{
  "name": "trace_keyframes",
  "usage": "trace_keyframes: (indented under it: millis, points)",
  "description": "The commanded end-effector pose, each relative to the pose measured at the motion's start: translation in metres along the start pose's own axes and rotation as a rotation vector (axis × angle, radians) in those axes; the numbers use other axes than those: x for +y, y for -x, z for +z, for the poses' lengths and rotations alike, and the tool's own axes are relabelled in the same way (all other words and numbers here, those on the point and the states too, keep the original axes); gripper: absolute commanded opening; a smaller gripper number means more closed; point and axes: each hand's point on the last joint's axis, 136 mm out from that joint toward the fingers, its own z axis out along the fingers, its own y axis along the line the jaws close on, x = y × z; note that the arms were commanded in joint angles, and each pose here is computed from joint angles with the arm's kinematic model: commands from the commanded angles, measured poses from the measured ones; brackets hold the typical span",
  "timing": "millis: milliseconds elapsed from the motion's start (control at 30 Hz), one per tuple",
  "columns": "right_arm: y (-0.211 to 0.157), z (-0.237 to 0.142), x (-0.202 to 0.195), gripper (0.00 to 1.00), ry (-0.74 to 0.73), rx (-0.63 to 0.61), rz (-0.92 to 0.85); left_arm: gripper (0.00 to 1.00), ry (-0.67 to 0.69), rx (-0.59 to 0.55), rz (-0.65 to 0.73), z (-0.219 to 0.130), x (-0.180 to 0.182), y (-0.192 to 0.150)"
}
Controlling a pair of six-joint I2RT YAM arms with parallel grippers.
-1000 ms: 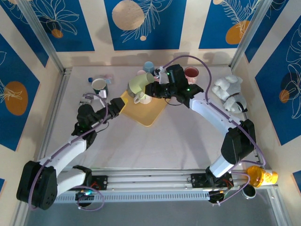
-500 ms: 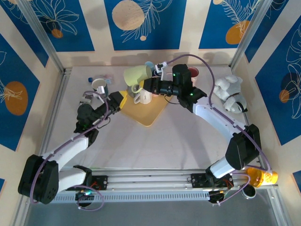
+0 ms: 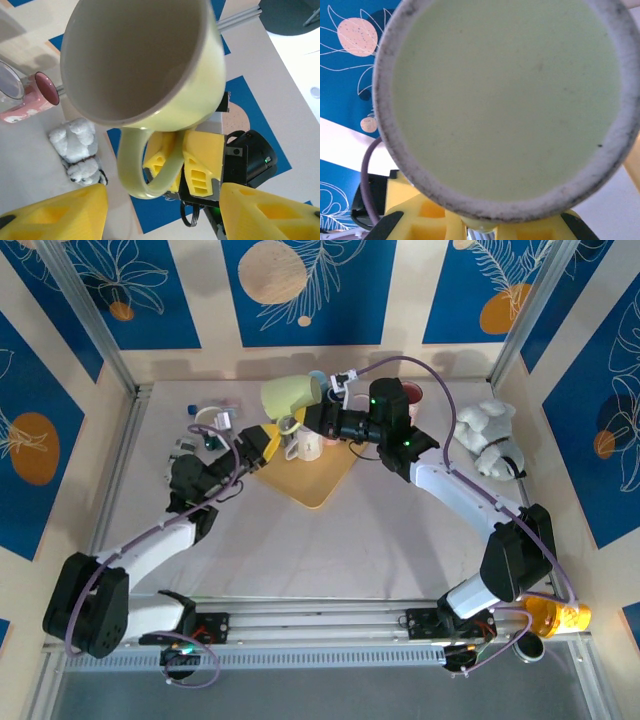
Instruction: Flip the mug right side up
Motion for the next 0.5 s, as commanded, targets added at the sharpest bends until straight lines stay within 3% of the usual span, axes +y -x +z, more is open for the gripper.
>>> trace_keyframes:
  millis: [0, 233, 467]
  points:
    - [0.014, -0.015, 0.051, 0.00, 0.136, -0.063, -0.102, 0.59, -0.095, -0.018, 0.012, 0.007, -0.025, 0.005]
    - [0.011, -0.015, 0.054, 0.00, 0.154, -0.051, -0.094, 0.58, -0.134, -0.037, -0.003, 0.012, -0.029, 0.007]
    - [0.008, -0.015, 0.053, 0.00, 0.174, -0.050, -0.071, 0.49, -0.185, -0.044, -0.018, 0.020, -0.034, 0.009]
